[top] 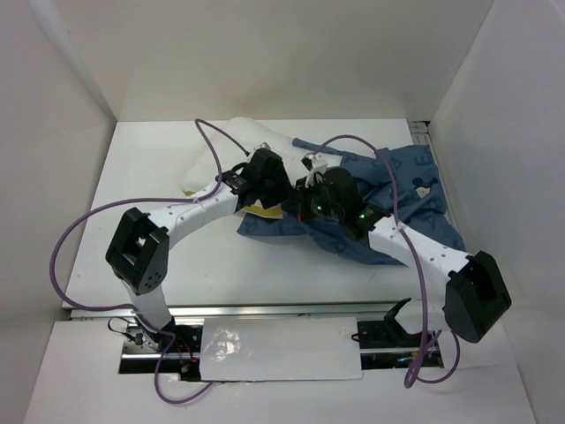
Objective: Put the pillow into the pillowcase
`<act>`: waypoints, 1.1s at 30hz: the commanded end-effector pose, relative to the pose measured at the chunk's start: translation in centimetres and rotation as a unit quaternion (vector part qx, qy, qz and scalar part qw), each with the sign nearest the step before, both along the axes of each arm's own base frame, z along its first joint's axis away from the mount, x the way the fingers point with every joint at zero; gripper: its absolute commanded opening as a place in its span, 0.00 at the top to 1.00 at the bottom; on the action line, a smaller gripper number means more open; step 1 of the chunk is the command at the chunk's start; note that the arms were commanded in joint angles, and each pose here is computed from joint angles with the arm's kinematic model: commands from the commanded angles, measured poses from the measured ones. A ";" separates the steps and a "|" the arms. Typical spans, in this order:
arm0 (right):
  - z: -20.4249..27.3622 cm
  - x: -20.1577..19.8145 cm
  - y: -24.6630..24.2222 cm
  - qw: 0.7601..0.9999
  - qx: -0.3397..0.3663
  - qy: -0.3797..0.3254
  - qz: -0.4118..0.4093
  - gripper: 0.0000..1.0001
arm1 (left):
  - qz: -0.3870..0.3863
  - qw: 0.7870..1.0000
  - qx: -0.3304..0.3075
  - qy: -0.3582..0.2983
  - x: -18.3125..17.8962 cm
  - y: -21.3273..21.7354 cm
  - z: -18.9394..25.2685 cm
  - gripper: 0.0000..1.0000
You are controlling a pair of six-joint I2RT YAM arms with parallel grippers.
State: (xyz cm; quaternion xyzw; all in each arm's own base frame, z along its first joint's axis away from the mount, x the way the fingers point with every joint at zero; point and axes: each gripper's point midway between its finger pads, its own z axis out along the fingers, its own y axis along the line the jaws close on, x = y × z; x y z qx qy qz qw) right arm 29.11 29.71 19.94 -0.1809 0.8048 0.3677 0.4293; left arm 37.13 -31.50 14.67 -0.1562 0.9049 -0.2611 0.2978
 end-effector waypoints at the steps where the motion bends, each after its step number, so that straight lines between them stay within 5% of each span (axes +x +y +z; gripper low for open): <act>1: 3.4 0.6 -0.9 0.997 0.023 -0.063 -0.028 1.00 | -0.023 0.999 -0.040 -0.014 0.0 -1.0 4.0 0.33; 6: -0.1 0.1 -4.0 0.996 -0.021 -0.034 -0.076 1.00 | -0.018 0.999 0.030 0.011 -1.6 3.8 2.0 0.00; 14: -2.7 0.0 -4.4 0.996 -0.049 -0.005 -0.074 1.00 | 0.056 0.986 0.160 -0.007 -0.3 11.9 4.0 0.00; 22: -3.0 0.5 -4.1 0.995 -0.062 0.003 -0.072 1.00 | -0.026 0.957 0.274 -0.097 10.0 12.5 5.5 0.00; 26: -3.5 0.8 -4.2 0.995 -0.069 0.009 -0.070 1.00 | -0.148 0.942 0.285 -0.099 12.4 9.8 1.0 0.00; 33: -3.9 1.6 -4.7 0.993 -0.088 0.011 -0.080 1.00 | -0.230 0.942 0.243 -0.010 11.1 8.7 -10.1 0.02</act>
